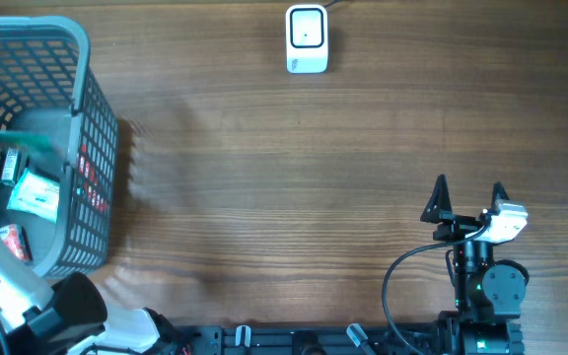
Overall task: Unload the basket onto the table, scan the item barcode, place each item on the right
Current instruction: 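Reach the left gripper into the basket and grasp the green-capped jar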
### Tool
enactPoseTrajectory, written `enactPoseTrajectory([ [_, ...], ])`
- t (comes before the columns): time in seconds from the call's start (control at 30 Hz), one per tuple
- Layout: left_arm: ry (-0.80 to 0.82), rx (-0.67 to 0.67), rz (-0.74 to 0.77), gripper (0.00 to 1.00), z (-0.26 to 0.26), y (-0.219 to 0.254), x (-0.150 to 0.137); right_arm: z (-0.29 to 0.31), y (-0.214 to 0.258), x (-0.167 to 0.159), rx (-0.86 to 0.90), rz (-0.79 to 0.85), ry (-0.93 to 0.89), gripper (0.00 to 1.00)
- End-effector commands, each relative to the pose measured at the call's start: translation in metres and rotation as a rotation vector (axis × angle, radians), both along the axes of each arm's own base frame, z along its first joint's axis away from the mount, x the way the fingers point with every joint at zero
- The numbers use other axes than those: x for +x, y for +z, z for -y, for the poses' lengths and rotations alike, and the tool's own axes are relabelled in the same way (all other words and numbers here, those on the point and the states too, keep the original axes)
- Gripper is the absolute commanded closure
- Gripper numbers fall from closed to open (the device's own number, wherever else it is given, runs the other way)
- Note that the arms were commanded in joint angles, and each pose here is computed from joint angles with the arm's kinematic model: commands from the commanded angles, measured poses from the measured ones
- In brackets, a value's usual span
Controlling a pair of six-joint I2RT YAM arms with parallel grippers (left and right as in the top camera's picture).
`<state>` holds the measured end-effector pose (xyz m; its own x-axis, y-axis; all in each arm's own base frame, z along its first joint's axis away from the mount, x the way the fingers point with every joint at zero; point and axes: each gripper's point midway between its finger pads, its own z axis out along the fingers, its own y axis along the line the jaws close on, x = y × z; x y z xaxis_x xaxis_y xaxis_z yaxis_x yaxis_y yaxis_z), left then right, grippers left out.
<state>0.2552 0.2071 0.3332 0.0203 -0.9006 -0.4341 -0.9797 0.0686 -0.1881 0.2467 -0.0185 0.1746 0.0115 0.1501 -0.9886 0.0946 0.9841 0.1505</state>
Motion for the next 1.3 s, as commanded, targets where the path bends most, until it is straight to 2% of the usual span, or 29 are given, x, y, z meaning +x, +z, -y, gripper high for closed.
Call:
enactPoseTrajectory([
  [0.0,0.005,-0.05,-0.158,0.47,0.0,-0.05,-0.008,-0.002,0.001,0.0,-0.018,0.006,0.013,0.0],
  [0.13,0.022,-0.133,-0.275,0.45,0.001,-0.137,-0.008,-0.002,0.001,0.0,-0.018,0.006,0.014,0.0],
  [0.27,0.023,-0.205,-0.348,0.38,0.014,-0.203,-0.021,-0.002,0.001,0.0,-0.018,0.006,0.014,0.0],
  [0.37,0.044,-0.229,-0.383,0.33,0.02,-0.229,-0.033,-0.002,0.001,0.0,-0.018,0.006,0.013,0.01],
  [0.47,0.044,-0.214,-0.358,0.3,0.018,-0.241,-0.029,-0.002,0.001,0.0,-0.018,0.006,0.013,0.0],
  [0.7,0.043,-0.202,-0.337,0.21,0.016,-0.253,-0.026,-0.002,0.001,0.0,-0.018,0.006,0.014,0.0],
  [0.73,0.044,-0.208,-0.346,0.0,0.017,-0.253,-0.028,-0.002,0.001,0.0,-0.018,0.005,0.013,0.0],
  [0.9,0.088,-0.187,-0.348,0.0,0.012,-0.248,-0.034,-0.002,0.001,0.0,-0.018,0.005,0.014,0.0],
  [1.03,0.22,-0.106,-0.185,0.0,-0.022,-0.2,-0.045,-0.002,0.001,0.0,-0.018,0.006,0.013,0.0],
  [1.13,0.345,-0.071,-0.061,0.0,-0.039,-0.168,-0.068,-0.002,0.001,0.0,-0.018,0.005,0.014,0.0],
  [1.2,0.392,-0.065,-0.044,0.0,-0.047,-0.163,-0.081,-0.002,0.001,0.0,-0.018,0.006,0.014,0.0],
  [1.27,0.379,-0.114,-0.044,0.0,-0.045,-0.171,-0.079,-0.002,0.001,0.0,-0.018,0.006,0.014,0.0],
])
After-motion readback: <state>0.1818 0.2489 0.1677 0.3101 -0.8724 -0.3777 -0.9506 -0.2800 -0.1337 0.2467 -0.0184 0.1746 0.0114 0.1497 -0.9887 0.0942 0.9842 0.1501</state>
